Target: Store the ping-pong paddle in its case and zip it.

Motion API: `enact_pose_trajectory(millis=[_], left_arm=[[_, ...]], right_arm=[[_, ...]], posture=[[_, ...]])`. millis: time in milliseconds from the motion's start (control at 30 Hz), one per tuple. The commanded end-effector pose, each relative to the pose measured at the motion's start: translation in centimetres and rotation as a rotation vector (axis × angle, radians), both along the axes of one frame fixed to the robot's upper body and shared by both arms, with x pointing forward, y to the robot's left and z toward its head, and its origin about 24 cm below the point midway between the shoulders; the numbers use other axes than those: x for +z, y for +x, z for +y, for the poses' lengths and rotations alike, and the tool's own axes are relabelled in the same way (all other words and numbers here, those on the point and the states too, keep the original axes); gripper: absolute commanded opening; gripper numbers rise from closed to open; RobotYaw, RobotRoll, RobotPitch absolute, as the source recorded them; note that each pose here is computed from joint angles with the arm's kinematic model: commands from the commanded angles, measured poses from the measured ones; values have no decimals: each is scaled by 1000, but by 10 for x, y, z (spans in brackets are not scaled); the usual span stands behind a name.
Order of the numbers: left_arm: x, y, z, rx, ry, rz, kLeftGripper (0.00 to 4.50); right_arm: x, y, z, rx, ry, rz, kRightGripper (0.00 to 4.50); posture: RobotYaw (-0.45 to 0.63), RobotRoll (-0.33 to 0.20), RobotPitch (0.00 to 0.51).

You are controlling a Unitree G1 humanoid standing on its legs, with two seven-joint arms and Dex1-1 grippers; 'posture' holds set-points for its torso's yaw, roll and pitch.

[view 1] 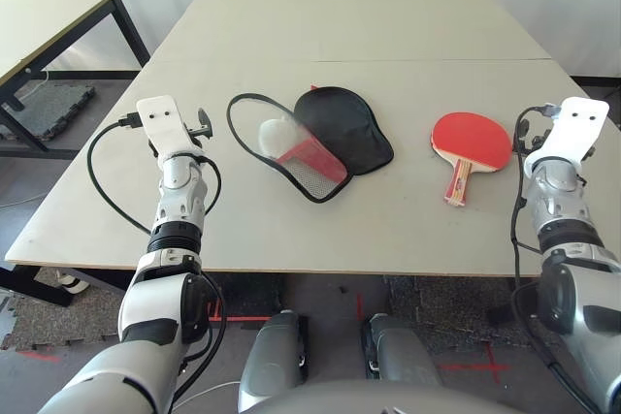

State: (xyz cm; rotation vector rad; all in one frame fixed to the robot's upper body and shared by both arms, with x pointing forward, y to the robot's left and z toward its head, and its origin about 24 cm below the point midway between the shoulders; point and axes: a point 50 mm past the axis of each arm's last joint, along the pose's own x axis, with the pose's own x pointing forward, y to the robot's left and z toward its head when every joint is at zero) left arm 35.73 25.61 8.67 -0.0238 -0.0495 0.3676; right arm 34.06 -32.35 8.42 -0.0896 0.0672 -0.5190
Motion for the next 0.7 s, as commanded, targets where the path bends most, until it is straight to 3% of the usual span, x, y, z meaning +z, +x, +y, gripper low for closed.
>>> enact_pose_trajectory(millis=[33,300,467,700], left_arm=[[2,-1,4,13,20,-4,4500],[10,-1,8,-18,40,-16,4500],[19,-6,18,-76,44,-22,4500],[46,-10,25,-326,128,1,4500]], right_arm=[[-1,0,1,-6,13,-9,4457],[12,5,7,18,34,-49,4457],[33,10,27,95,17,-56,4457],[51,-2,71,32,109,224,4457]], posture=[[52,0,55],[35,0,66],[41,0,65],[43,0,80]])
